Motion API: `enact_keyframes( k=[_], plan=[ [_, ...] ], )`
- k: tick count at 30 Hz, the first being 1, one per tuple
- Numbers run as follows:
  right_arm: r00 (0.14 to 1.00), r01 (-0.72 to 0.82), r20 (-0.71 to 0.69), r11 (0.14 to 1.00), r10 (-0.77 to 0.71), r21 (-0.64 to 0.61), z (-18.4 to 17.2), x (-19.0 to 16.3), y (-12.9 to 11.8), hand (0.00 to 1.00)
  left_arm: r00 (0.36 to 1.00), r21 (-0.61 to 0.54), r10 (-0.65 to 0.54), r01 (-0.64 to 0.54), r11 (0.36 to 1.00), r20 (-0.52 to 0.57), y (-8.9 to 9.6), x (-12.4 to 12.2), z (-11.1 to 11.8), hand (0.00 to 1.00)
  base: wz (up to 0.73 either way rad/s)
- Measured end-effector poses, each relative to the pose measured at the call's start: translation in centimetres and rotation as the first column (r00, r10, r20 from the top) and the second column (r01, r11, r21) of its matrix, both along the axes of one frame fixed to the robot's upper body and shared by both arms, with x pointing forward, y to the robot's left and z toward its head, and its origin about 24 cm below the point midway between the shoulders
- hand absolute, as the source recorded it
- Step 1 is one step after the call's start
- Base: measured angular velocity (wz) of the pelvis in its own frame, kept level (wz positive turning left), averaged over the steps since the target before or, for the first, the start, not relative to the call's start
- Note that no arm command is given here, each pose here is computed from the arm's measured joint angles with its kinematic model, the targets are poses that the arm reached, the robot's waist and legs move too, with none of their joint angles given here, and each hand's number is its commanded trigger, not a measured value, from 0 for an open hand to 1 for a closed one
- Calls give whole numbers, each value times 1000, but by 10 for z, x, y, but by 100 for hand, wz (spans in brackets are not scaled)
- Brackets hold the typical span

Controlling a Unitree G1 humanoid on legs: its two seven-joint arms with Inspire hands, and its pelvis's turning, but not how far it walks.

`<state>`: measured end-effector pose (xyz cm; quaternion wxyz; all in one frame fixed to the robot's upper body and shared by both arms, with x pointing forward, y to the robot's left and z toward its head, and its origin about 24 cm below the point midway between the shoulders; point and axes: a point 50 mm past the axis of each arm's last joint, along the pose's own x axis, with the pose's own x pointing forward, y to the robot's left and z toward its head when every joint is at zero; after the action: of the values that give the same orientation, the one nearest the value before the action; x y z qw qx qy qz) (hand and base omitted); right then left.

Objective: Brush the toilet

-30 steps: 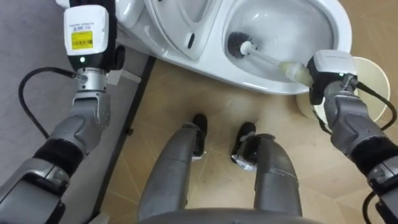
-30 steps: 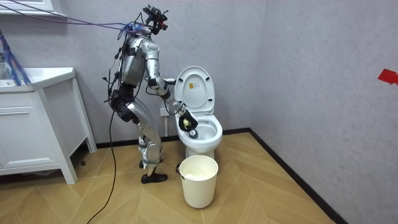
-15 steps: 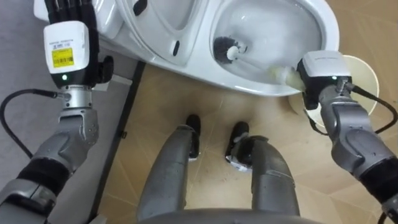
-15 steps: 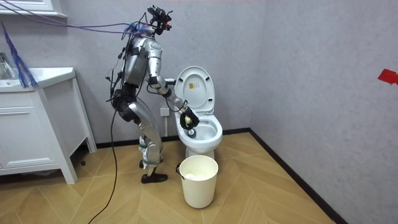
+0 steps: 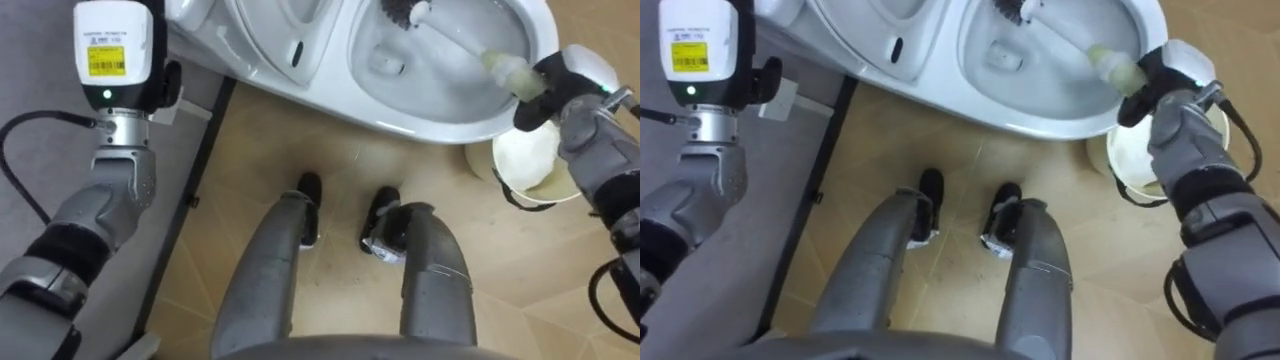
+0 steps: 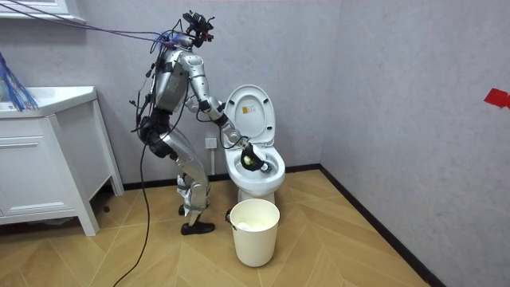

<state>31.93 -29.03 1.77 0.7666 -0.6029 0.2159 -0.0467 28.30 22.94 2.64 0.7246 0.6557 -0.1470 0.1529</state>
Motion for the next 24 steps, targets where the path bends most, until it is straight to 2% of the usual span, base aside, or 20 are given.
enact_keyframes(
  k=[4,6,8,14,24],
  plan=[
    [994,-111,-44,978,105,-176,-2,-1,5,100,999,1,-8,8,1000,-44,-6,6,-1,0,-7],
    [968,-247,-113,926,223,-287,-10,-5,19,100,997,-3,-17,17,1000,-70,-9,9,-2,0,0],
    [945,-320,-176,889,276,-327,-22,-13,28,100,996,-16,-33,32,999,-79,-13,11,-2,0,-8],
    [934,-344,-217,882,285,-322,-33,-39,34,100,992,-49,-47,42,998,-120,-13,4,-13,0,-9],
    [895,-410,-292,881,338,-237,-37,-71,57,100,978,-73,19,-35,997,-210,7,-25,-36,0,-10]
  ],
)
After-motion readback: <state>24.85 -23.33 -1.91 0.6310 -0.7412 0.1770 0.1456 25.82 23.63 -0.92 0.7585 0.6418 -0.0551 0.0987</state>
